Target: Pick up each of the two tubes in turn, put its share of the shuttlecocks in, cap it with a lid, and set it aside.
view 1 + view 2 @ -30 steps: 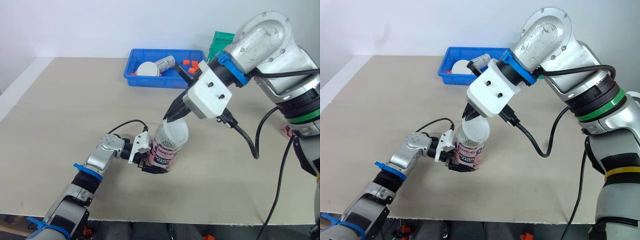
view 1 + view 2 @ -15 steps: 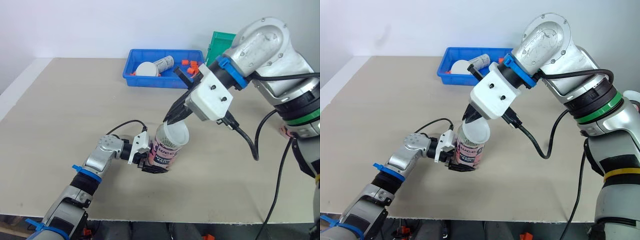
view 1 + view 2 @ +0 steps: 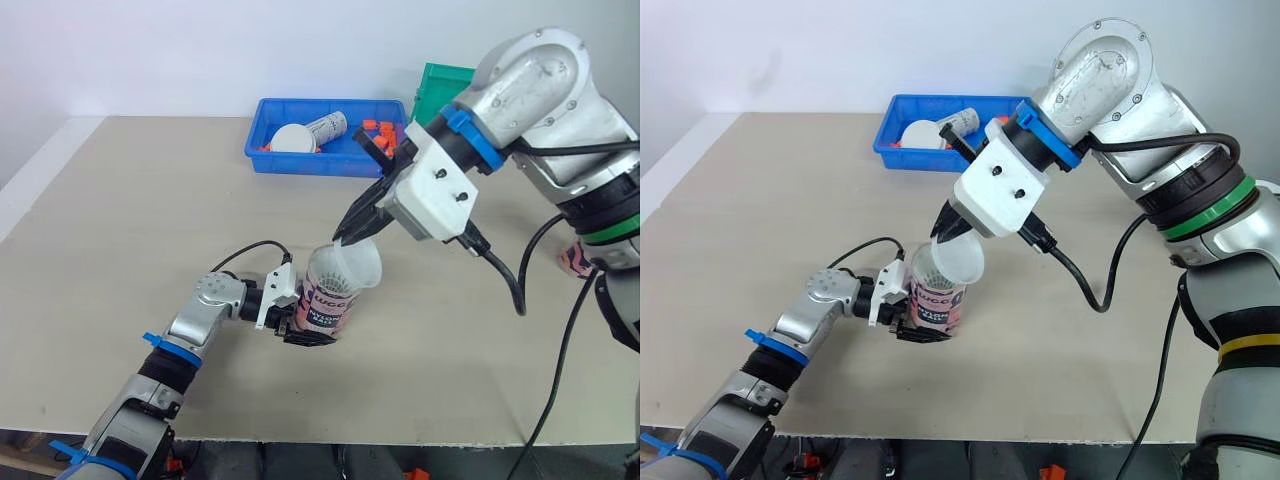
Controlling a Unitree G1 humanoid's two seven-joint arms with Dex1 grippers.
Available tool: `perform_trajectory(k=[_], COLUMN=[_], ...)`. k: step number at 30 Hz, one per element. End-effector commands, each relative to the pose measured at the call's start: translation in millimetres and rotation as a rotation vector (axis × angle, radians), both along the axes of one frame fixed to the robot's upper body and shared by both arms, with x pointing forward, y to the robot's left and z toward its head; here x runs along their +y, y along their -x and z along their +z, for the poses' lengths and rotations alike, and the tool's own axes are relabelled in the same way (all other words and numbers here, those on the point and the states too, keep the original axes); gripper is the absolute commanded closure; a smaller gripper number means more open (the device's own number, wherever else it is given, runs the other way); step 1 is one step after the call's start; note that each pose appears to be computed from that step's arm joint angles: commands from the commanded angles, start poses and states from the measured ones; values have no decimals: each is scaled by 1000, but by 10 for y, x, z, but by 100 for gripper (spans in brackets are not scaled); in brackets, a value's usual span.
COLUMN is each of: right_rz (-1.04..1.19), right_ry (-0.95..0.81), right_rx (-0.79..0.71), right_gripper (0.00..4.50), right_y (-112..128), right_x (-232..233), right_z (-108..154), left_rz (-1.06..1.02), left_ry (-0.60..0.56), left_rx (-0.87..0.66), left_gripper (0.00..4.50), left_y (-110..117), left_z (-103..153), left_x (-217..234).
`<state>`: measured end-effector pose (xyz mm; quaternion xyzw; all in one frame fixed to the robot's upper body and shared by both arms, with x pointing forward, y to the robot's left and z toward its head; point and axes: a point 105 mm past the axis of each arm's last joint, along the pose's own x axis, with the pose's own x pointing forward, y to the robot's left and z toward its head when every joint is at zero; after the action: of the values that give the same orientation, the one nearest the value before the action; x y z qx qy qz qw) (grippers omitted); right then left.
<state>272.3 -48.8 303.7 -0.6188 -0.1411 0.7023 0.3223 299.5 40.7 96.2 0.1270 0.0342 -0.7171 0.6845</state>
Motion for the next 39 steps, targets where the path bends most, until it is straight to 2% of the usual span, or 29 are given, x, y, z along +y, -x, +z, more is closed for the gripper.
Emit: perform_trajectory(k=[1,36,39], right_rz=[44,64,92], right_ry=[-12,-51,-44], right_rx=[-43,-51,-42], right_gripper=[450,450,450], right_y=[68,-34,-68], right_x=[16,131,385], right_z=[156,233,206], left_rz=[50,118,120], left_ry=[-14,-9,-8], left_rx=[-4,-11,-9], left_gripper=[89,89,89], left_y=[-46,-36,-38], left_z=[-2,12,-8], left_x=[108,202,196])
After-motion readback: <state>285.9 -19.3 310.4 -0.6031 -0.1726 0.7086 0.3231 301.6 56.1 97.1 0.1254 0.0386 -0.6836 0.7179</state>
